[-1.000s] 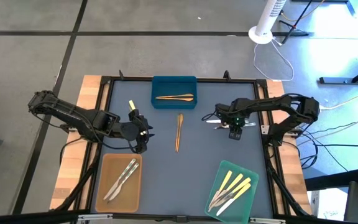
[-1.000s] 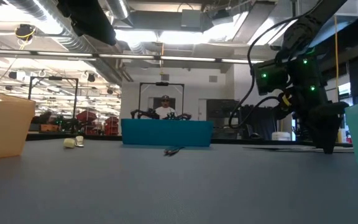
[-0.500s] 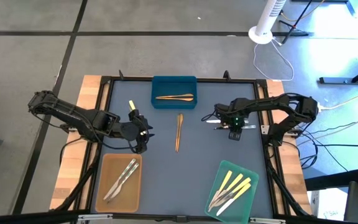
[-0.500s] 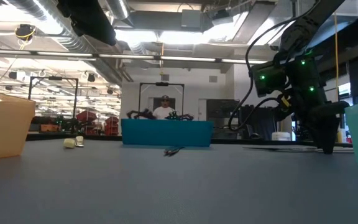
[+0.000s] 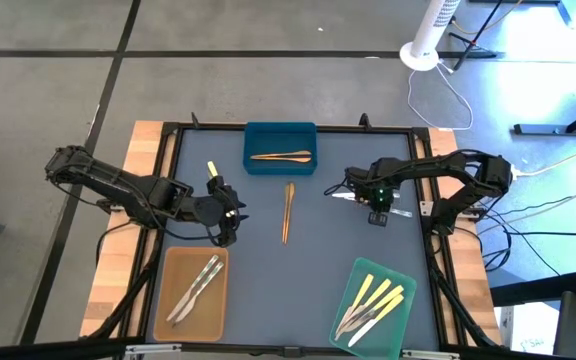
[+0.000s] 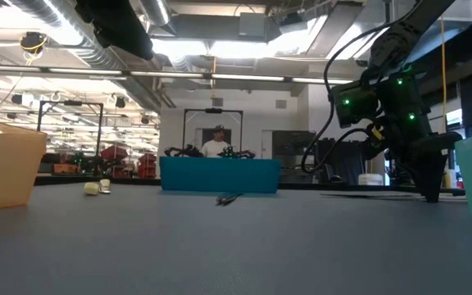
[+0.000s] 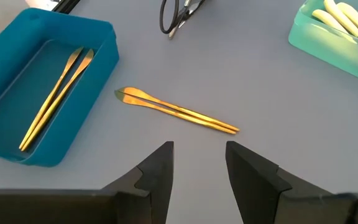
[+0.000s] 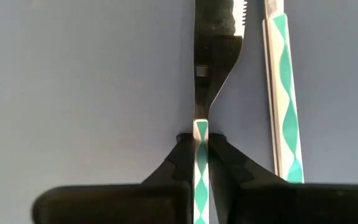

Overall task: Sort silverware by color (type)
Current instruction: Put the green patterned knife into the orange bin

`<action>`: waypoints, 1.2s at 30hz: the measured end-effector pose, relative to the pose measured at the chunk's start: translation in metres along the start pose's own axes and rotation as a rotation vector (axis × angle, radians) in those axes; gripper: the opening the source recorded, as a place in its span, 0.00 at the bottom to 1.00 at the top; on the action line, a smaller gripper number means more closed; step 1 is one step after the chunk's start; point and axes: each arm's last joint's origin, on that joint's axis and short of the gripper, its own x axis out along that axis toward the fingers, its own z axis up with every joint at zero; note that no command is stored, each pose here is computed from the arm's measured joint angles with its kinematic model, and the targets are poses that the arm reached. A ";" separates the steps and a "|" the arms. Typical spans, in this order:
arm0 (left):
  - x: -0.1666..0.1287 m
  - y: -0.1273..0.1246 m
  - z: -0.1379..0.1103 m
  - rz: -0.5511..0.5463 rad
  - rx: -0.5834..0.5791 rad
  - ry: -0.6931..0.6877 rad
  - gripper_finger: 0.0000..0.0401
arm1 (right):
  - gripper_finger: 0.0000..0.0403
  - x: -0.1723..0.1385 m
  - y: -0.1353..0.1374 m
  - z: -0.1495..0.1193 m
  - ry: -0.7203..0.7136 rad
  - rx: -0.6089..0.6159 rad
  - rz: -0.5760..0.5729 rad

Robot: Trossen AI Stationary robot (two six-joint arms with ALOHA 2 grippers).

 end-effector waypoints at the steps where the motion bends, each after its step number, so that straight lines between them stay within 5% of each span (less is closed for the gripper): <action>1: 0.000 0.000 0.000 0.000 0.000 0.000 0.35 | 0.03 0.000 0.000 0.000 -0.001 -0.005 0.003; 28: 0.000 0.000 0.000 0.001 0.001 0.000 0.35 | 0.00 -0.022 0.002 0.019 -0.106 -0.033 0.068; 36: 0.000 0.000 0.000 0.001 0.001 0.000 0.35 | 0.00 -0.023 0.025 0.022 -0.139 -0.149 0.054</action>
